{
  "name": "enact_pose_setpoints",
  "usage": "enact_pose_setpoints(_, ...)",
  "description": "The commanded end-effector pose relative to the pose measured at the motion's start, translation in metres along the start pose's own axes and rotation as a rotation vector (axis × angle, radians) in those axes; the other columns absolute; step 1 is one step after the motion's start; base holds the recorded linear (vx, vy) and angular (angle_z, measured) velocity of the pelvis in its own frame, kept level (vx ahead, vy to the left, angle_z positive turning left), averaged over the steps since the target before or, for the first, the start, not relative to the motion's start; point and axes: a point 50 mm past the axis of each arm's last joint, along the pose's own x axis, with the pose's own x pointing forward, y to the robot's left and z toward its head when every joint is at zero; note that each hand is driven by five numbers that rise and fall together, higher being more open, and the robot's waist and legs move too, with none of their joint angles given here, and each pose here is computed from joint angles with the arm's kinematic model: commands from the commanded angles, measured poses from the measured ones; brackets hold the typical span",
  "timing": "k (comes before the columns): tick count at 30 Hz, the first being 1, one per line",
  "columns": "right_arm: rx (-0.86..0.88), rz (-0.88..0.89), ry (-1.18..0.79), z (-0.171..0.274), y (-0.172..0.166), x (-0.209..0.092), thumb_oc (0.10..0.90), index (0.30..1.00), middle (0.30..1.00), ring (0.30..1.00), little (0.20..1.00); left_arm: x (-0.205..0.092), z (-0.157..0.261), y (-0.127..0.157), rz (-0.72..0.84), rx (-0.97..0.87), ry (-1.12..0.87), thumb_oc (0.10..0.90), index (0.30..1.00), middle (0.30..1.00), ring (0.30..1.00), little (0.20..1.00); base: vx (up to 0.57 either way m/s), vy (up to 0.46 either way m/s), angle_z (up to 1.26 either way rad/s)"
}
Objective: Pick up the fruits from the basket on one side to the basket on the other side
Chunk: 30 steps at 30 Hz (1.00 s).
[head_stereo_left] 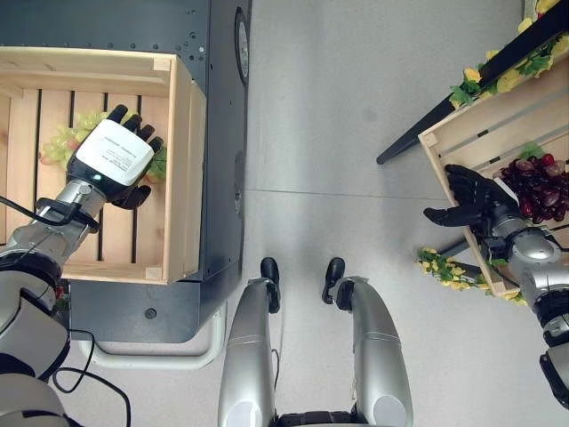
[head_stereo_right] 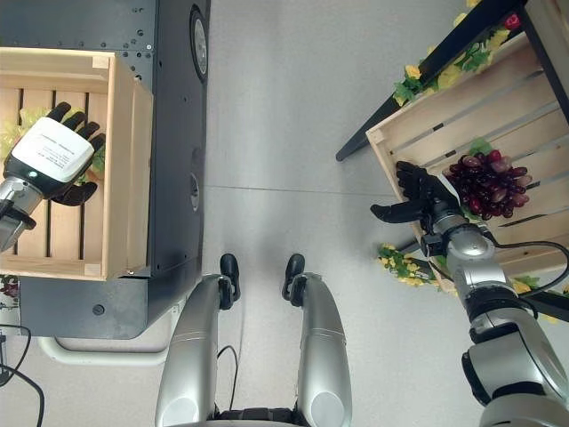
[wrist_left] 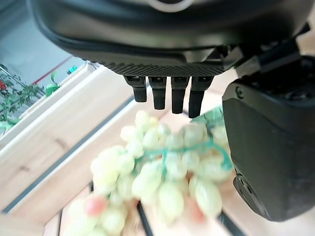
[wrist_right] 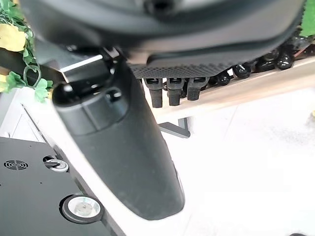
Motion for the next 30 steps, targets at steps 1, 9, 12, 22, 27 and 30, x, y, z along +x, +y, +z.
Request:
enact_pose_setpoints(1,-0.033,0.044,-0.136,0.031,-0.016,-0.001,0.800,0.900,0.900,0.900,0.900,-0.002,-0.060,0.019,0.037,0.122,0.231,0.800,0.900,0.900,0.900,0.900,0.00,0.000,0.00)
enact_pose_setpoints(9,-0.030,0.049,-0.134,0.032,-0.018,-0.001,0.800,0.900,0.900,0.900,0.900,-0.004,-0.066,0.018,0.008,0.129,0.257,0.800,0.900,0.900,0.900,0.900,0.00,0.000,0.00)
enact_pose_setpoints(12,-0.032,0.053,-0.134,0.034,-0.018,0.000,0.800,0.900,0.900,0.900,0.900,-0.005,-0.069,0.018,0.001,0.131,0.275,0.800,0.900,0.900,0.900,0.900,0.00,0.000,0.00)
enact_pose_setpoints(22,-0.003,0.054,-0.147,0.036,-0.015,0.002,0.800,0.900,0.900,0.900,0.900,0.004,-0.057,0.022,0.034,0.089,0.212,0.800,0.900,0.900,0.900,0.900,0.00,0.000,0.00)
enact_pose_setpoints(27,0.042,0.047,-0.176,0.041,-0.016,0.002,0.800,0.900,0.900,0.900,0.900,0.006,-0.055,0.020,-0.005,0.097,0.224,0.800,0.900,0.900,0.900,0.900,-0.01,0.004,0.04)
enact_pose_setpoints(30,0.056,0.055,-0.196,0.044,-0.016,0.001,0.800,0.900,0.900,0.900,0.900,0.005,-0.057,0.019,-0.031,0.097,0.251,0.800,0.900,0.900,0.900,0.900,0.00,0.000,0.00)
